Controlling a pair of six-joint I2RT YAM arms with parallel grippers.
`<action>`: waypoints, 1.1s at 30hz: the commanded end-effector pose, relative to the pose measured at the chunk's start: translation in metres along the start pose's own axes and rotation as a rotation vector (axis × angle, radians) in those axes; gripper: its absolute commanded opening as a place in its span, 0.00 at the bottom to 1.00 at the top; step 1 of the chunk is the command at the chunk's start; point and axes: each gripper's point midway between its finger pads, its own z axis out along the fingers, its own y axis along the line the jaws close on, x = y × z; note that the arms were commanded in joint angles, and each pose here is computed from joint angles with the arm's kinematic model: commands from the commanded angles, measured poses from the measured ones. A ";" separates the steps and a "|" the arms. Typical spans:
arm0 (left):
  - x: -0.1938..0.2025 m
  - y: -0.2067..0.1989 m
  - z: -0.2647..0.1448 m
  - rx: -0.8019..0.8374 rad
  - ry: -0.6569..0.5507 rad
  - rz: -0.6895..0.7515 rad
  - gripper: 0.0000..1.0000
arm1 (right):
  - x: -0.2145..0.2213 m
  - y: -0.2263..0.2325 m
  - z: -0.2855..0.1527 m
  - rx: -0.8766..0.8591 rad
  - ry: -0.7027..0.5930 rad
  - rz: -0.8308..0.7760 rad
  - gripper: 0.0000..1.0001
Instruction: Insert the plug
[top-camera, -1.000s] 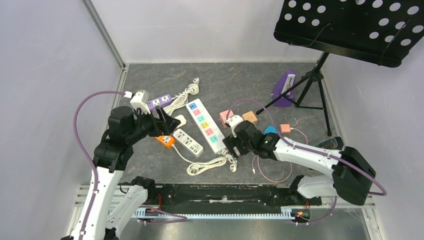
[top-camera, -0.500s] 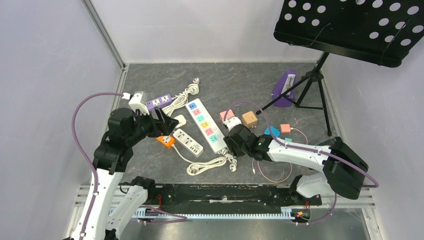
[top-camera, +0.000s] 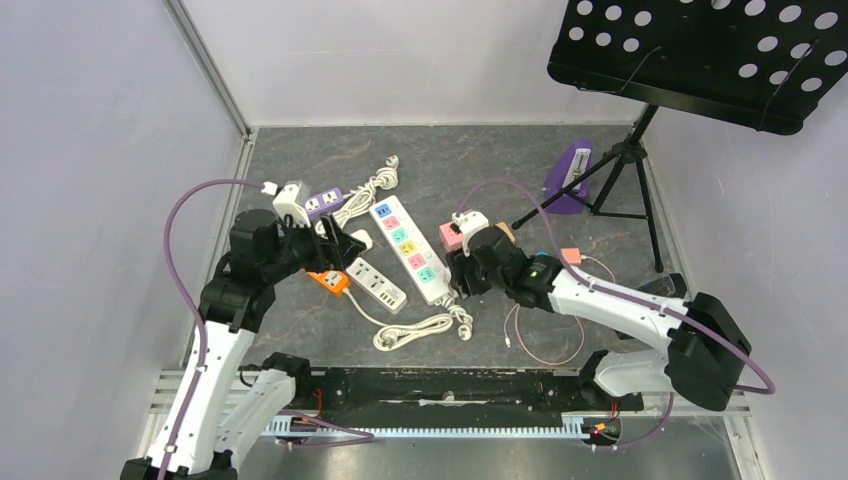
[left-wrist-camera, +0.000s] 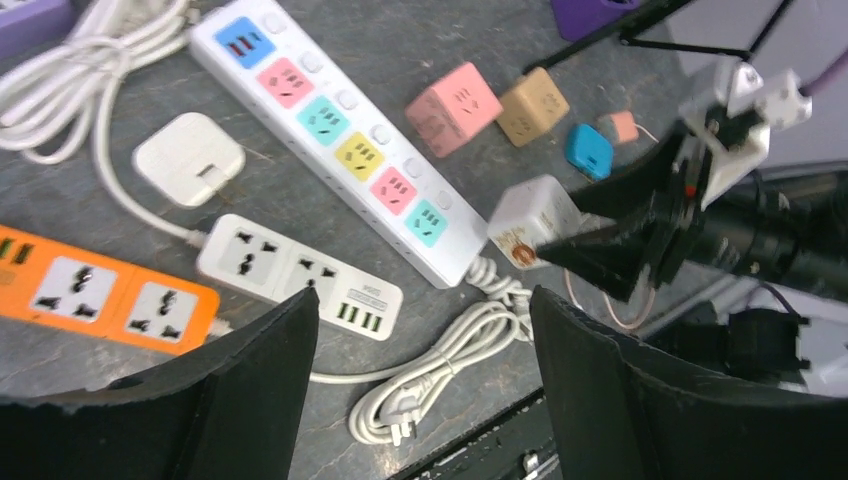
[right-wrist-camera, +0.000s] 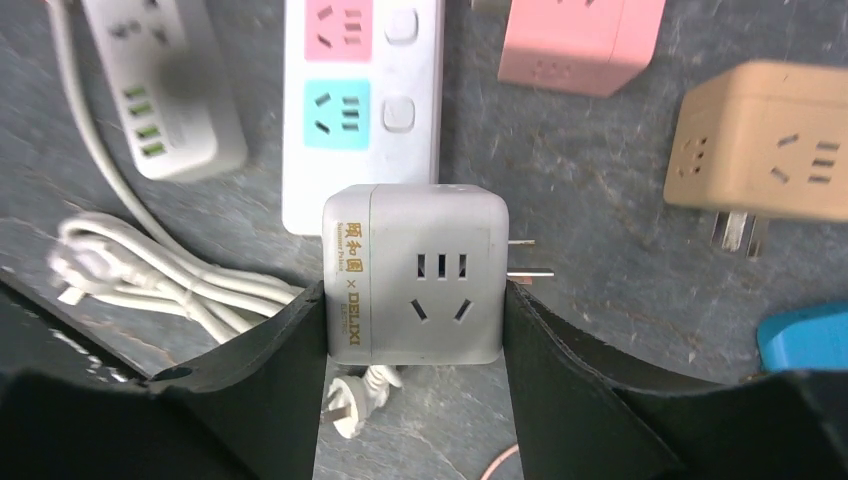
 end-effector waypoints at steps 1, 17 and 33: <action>-0.009 -0.035 0.001 0.219 -0.068 0.101 0.80 | -0.062 0.017 -0.025 -0.181 -0.167 0.092 0.31; 0.025 -0.081 0.021 0.406 -0.106 0.560 0.83 | -0.095 0.064 -0.071 -0.715 -0.246 0.469 0.31; 0.044 -0.118 0.050 0.517 -0.116 0.891 0.84 | -0.109 0.077 -0.097 -0.836 -0.240 0.597 0.33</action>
